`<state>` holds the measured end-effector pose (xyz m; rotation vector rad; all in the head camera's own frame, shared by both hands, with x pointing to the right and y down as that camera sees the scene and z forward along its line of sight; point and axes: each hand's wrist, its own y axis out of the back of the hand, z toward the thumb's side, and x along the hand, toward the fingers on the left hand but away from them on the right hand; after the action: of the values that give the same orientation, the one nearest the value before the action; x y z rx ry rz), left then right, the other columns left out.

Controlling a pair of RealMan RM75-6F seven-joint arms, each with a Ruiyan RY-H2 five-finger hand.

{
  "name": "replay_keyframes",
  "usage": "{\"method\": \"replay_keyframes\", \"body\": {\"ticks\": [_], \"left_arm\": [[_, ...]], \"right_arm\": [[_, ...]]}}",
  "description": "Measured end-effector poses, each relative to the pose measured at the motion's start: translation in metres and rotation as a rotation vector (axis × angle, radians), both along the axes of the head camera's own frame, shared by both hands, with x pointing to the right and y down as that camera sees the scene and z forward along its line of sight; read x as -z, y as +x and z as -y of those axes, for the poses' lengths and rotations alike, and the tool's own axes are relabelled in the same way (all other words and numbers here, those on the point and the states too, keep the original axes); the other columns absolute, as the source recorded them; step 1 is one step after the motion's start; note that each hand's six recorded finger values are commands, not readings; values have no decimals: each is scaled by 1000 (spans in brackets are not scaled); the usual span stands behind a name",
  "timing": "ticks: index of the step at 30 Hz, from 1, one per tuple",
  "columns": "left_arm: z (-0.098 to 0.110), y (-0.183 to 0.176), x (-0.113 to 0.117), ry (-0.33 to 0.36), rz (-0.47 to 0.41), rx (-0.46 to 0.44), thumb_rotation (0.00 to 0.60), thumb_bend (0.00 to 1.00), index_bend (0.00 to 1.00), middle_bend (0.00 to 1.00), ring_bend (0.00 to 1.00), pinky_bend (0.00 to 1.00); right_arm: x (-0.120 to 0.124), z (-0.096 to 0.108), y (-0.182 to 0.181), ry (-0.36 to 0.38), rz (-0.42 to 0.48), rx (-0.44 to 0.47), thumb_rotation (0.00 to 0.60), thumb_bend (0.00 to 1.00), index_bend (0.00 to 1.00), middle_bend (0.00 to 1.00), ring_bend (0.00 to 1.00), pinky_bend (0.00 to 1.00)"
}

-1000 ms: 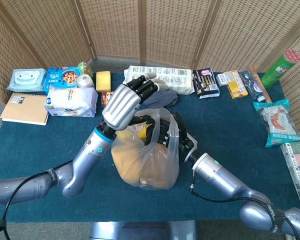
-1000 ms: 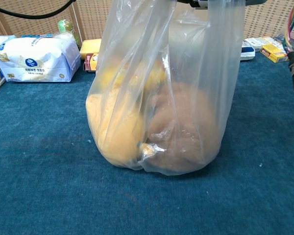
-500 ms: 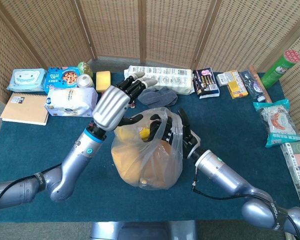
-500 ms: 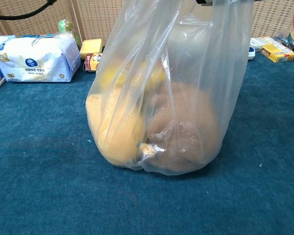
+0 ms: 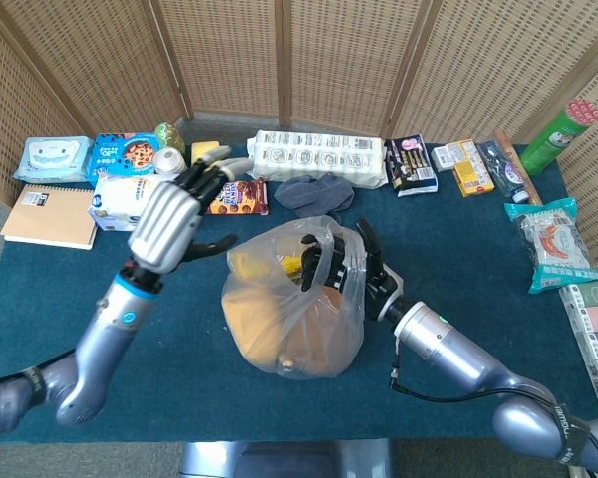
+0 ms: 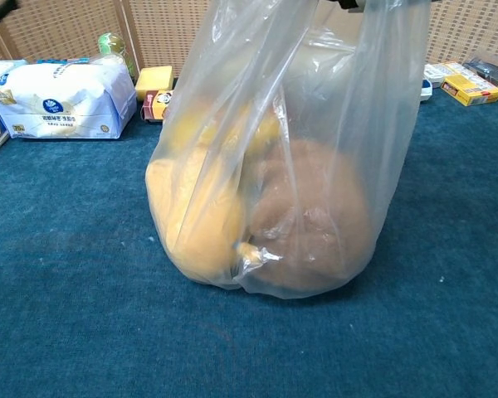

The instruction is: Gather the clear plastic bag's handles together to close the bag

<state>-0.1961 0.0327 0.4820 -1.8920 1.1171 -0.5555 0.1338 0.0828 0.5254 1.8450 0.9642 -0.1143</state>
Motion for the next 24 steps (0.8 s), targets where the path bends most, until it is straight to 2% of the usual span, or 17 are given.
{"method": "replay_keyframes", "body": {"ticks": [1,5,12,15,24], "left_arm": [[-4,-8,-2,-1,13,13,600,26,127,215,112,343],[-23,-46,-13,-22,89,64,600,26,125,216,111,342],[-65,-105,-26,-43,229,133,600,27,125,215,111,343],[-83,-128,-30,-51,257,177,600,27,126,216,112,342],[-140,-178,-49,-163,270,293,600,28,125,216,112,342]], "right_arm": [[1,0,0,-7,3,2,217,212,405,545,528,537],[8,2,-1,-28,14,9,338,212,424,555,548,584],[24,10,0,-73,56,-19,535,231,477,603,627,716],[31,16,2,-96,79,-48,593,247,511,638,670,774],[49,28,12,-141,103,-111,600,251,539,664,699,838]]}}
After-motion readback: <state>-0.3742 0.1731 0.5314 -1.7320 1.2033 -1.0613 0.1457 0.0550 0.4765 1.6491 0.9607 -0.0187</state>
